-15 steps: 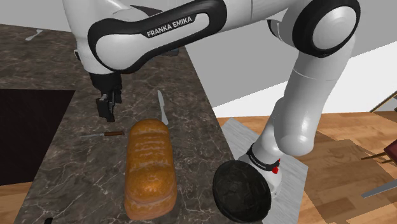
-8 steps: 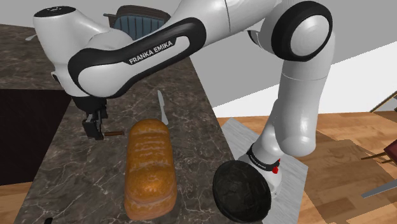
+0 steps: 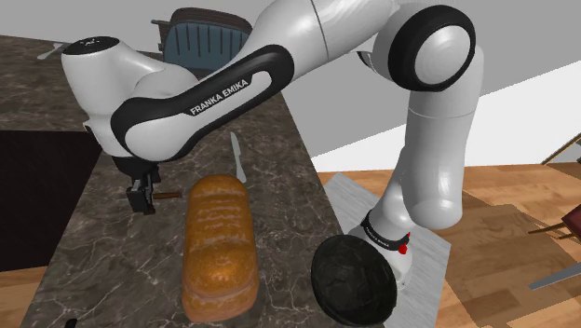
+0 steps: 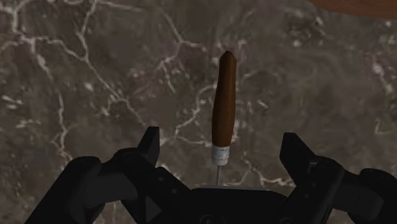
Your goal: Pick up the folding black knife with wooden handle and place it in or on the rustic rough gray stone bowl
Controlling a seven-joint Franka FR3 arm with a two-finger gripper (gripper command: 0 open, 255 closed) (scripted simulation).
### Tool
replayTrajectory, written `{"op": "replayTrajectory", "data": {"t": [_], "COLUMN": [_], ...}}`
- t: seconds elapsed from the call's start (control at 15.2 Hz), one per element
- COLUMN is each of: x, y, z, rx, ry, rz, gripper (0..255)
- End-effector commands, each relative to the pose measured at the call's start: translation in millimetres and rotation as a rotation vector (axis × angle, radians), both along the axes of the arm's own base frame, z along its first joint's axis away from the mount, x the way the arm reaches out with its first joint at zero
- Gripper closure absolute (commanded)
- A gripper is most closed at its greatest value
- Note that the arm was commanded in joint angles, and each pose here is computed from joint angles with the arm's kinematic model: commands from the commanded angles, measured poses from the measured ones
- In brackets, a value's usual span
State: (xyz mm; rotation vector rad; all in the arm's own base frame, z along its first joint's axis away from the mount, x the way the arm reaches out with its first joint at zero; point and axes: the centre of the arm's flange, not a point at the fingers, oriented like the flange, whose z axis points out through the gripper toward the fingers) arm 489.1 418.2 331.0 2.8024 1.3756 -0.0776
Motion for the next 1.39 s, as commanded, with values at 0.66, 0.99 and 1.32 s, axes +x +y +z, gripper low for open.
{"op": "replayTrajectory", "data": {"t": [0.66, 0.99, 1.32], "x": [-0.2, -0.1, -0.1], "y": [0.7, 0.3, 0.3], "z": [0.2, 4.5, 30.9], "rx": [0.0, 0.0, 0.0], "ry": [0.0, 0.0, 0.0], "rz": [0.0, 0.0, 0.0], "gripper": [255, 255, 255]}}
